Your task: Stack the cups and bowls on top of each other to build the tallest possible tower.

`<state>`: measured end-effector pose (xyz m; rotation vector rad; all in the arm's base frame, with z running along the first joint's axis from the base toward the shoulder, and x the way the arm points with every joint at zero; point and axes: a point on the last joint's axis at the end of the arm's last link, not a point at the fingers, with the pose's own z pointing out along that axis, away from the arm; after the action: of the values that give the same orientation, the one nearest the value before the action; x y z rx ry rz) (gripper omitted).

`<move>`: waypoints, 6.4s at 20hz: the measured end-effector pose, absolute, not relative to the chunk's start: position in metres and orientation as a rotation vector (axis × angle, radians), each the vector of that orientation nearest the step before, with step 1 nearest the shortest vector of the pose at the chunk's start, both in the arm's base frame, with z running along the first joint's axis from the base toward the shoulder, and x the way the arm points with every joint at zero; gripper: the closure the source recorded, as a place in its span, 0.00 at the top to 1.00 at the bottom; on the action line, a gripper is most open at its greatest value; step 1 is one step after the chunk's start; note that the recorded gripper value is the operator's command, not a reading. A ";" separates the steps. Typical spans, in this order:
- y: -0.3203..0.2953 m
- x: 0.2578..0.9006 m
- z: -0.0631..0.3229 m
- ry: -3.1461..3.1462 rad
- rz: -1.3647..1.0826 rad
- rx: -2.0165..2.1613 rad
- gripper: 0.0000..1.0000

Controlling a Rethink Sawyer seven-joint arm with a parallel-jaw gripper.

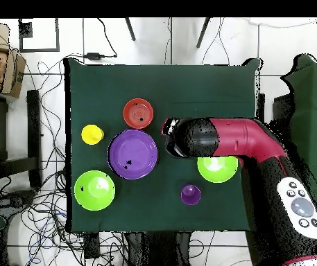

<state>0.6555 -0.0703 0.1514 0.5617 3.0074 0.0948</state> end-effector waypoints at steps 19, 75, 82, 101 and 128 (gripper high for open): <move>-0.015 0.777 0.131 2.894 0.182 0.510 1.00; -0.004 0.768 0.050 2.843 0.261 0.517 1.00; 0.000 0.746 0.031 2.826 0.225 0.426 1.00; -0.007 0.704 0.003 2.859 0.145 0.338 1.00; 0.024 0.699 -0.025 2.893 0.155 0.288 1.00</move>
<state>0.6992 0.0235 -0.0250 0.2883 2.8929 0.1549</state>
